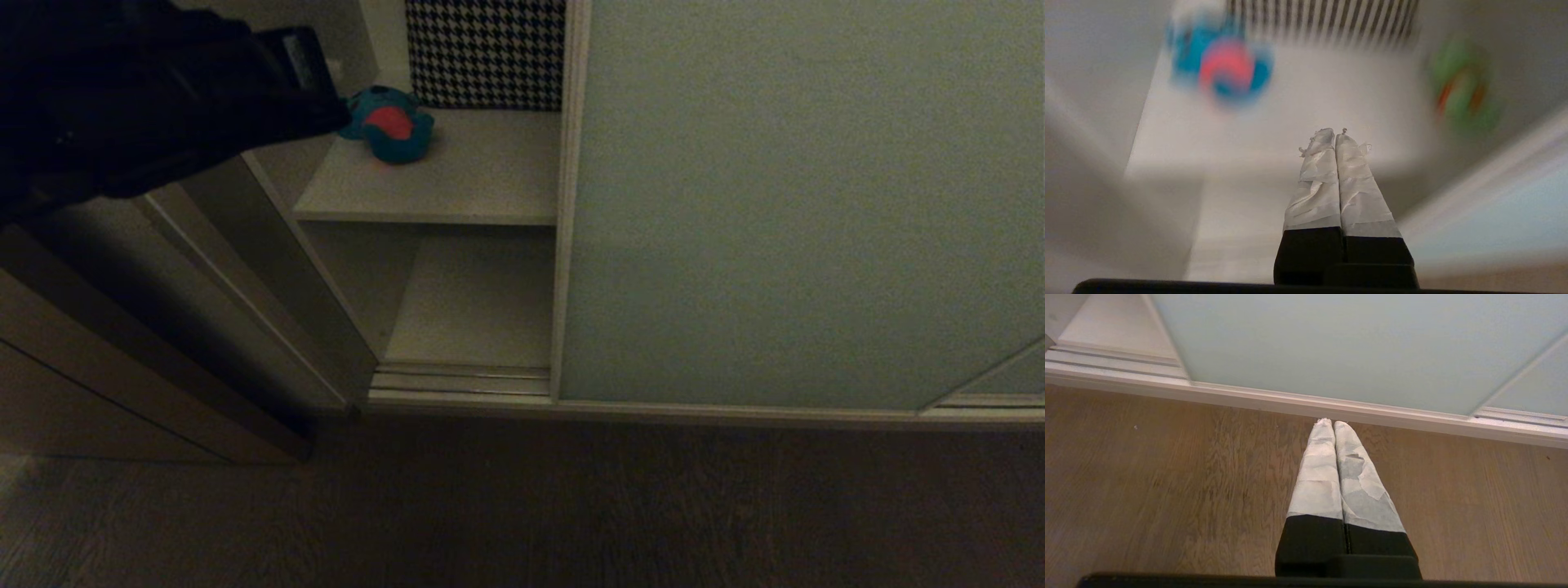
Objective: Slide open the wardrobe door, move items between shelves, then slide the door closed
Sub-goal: Open the door
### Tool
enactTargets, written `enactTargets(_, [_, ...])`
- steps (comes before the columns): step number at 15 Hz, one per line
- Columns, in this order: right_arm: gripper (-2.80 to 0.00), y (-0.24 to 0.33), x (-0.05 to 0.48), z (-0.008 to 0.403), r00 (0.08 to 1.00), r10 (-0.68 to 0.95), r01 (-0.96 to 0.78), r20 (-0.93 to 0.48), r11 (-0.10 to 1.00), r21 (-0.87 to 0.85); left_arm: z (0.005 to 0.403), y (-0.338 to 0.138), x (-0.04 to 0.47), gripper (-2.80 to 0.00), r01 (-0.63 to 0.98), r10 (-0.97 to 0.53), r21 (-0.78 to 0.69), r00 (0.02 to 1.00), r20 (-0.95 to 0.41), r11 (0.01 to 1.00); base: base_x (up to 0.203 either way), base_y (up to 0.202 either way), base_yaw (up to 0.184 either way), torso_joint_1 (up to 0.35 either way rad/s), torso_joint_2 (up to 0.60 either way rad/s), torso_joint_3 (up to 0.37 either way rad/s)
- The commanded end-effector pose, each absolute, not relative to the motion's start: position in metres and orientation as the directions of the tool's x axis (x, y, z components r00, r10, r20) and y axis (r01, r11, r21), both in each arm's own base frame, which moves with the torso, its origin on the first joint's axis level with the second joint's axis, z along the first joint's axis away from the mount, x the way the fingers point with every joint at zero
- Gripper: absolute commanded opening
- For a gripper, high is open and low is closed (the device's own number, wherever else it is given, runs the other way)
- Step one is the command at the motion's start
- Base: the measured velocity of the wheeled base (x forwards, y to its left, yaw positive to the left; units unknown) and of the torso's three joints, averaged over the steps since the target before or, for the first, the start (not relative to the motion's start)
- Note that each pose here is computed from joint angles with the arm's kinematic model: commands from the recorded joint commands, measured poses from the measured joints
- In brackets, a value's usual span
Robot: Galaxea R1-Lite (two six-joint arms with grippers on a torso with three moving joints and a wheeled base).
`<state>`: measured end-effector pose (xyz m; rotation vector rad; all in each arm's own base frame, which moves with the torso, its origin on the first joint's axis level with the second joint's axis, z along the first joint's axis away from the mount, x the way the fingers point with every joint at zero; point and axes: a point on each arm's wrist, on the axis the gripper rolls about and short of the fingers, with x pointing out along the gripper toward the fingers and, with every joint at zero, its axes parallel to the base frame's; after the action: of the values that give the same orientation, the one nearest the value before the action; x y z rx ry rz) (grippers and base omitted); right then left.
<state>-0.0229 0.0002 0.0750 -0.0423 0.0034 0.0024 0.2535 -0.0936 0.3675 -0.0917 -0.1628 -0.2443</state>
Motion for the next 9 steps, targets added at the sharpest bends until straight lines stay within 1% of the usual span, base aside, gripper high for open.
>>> enactTargets(1, [-2.80,0.000,-0.023,0.075,1.000,0.003,-0.003,-0.005,0.999,-0.043,0.360,-0.074,0.211,-2.80,0.231,-0.221,-0.062,0.966,0.134,0.971,0.000,0.000,0.000,0.000,0.00,0.000])
enactTargets(4, [-2.80,0.000,-0.023,0.075,1.000,0.003,-0.003,-0.005,0.999,-0.043,0.317,-0.042,0.129,-2.80,0.217,-0.216,-0.044,0.976,0.022,0.975,0.000,0.000,0.000,0.000,0.00,0.000])
enactTargets(7, [-2.80,0.000,-0.023,0.075,1.000,0.003,-0.003,-0.005,0.999,-0.043,0.252,-0.011,0.044,-2.80,0.205,-0.206,-0.035,0.978,-0.044,0.978,0.000,0.000,0.000,0.000,0.00,0.000])
enactTargets(9, [-2.80,0.000,-0.023,0.075,1.000,0.003,-0.003,-0.005,0.999,-0.044,0.204,0.001,0.002,-2.80,0.177,-0.179,-0.029,0.982,-0.059,0.984,0.000,0.000,0.000,0.000,0.00,0.000])
